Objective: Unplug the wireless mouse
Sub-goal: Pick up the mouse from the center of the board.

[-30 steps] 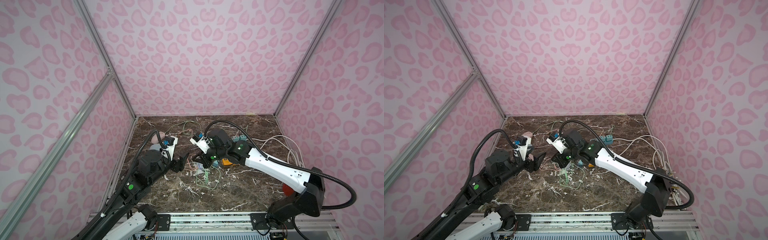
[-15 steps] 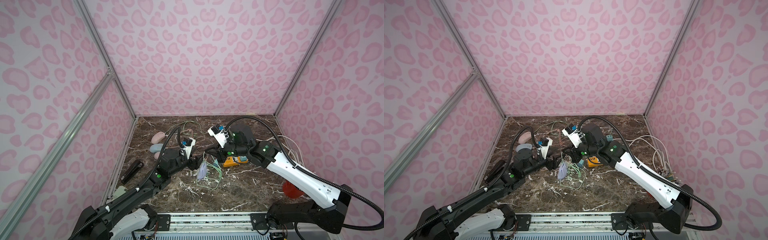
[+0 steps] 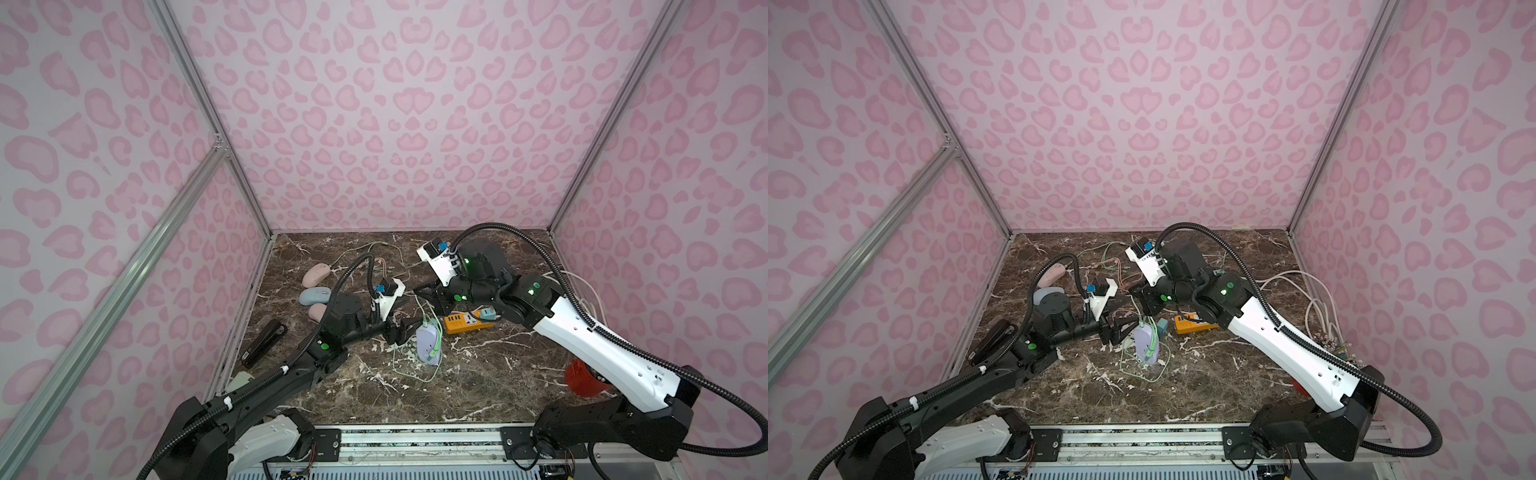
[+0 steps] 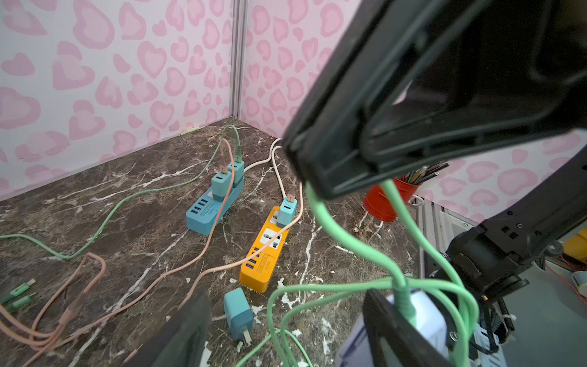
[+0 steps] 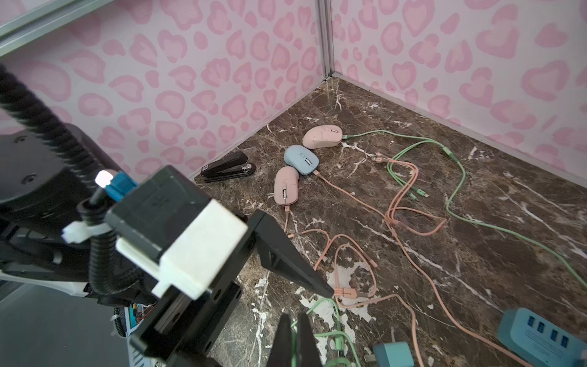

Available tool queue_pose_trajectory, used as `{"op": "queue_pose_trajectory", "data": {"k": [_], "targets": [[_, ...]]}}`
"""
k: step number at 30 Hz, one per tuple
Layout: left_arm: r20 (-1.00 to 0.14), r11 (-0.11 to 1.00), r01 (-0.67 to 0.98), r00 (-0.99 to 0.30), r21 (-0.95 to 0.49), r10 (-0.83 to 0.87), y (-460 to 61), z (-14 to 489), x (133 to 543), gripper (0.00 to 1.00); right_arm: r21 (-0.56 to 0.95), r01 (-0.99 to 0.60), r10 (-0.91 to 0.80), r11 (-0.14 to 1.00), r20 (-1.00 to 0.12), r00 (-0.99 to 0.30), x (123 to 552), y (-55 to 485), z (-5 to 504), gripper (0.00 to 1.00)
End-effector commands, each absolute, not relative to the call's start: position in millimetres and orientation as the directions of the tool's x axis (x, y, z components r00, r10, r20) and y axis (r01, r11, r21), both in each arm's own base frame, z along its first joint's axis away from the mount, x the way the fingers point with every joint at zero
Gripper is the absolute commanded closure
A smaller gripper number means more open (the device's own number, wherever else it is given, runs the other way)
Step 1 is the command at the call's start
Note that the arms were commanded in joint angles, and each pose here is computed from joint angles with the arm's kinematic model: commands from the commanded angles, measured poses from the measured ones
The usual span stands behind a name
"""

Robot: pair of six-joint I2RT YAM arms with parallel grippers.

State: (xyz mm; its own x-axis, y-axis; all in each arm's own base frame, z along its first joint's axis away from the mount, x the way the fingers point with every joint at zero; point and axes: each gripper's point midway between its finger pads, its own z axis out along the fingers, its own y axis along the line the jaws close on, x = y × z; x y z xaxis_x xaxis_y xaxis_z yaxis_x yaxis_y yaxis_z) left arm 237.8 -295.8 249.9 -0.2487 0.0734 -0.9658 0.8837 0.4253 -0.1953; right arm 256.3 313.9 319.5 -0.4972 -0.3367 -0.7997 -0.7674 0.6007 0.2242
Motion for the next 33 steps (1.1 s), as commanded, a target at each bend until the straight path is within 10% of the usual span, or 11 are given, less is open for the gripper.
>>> {"op": "queue_pose_trajectory", "data": {"k": [1, 9, 21, 33], "targets": [[-0.978, 0.379, 0.913, -0.193, -0.15, 0.078, -297.4, 257.0, 229.0, 0.22, 0.154, -0.719, -0.328, 0.678, -0.812, -0.483, 275.0, 304.4, 321.3, 1.0], [-0.952, 0.718, 0.69, -0.272, -0.09, 0.143, -254.0, 228.5, 278.9, 0.18, 0.131, -0.715, -0.343, 0.687, -0.809, -0.478, 275.5, 300.1, 321.5, 1.0], [-0.933, 0.723, 0.683, -0.316, -0.1, 0.169, -262.6, 222.3, 289.4, 0.19, 0.199, -0.761, -0.302, 0.618, -0.833, -0.463, 265.4, 314.3, 340.4, 1.0], [-0.942, 0.502, 0.846, -0.296, -0.18, 0.162, -302.4, 227.5, 262.7, 0.23, 0.214, -0.759, -0.283, 0.615, -0.839, -0.465, 258.9, 309.5, 346.7, 1.0]]}}
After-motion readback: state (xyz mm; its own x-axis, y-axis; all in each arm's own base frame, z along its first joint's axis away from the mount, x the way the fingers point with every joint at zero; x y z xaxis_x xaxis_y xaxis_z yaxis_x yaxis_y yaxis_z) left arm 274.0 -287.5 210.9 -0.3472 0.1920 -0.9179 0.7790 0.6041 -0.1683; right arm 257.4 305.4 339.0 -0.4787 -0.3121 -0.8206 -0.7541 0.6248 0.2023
